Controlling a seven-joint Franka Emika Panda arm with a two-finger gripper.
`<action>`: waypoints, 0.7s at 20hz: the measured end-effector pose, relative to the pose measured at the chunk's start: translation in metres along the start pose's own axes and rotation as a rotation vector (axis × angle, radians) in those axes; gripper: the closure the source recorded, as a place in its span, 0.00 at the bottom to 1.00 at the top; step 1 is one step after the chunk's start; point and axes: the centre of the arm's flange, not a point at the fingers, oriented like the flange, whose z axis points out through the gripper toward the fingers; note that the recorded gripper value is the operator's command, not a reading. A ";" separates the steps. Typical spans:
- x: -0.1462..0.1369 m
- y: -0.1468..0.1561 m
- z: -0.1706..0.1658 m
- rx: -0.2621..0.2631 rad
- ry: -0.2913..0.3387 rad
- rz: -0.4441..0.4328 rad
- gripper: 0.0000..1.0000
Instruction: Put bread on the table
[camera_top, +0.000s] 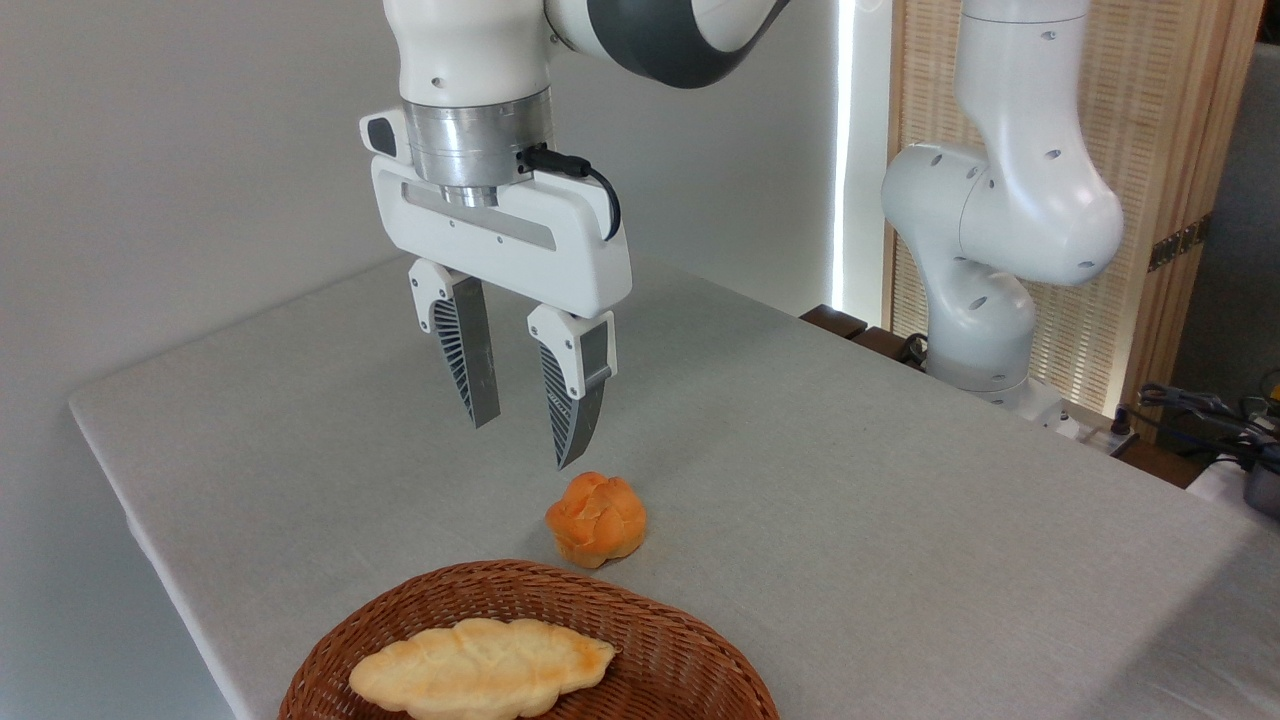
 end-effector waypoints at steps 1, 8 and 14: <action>0.000 0.000 0.000 0.000 0.001 -0.001 0.00; -0.012 -0.041 -0.002 0.061 0.079 -0.070 0.00; -0.011 -0.077 0.032 0.109 0.122 -0.114 0.00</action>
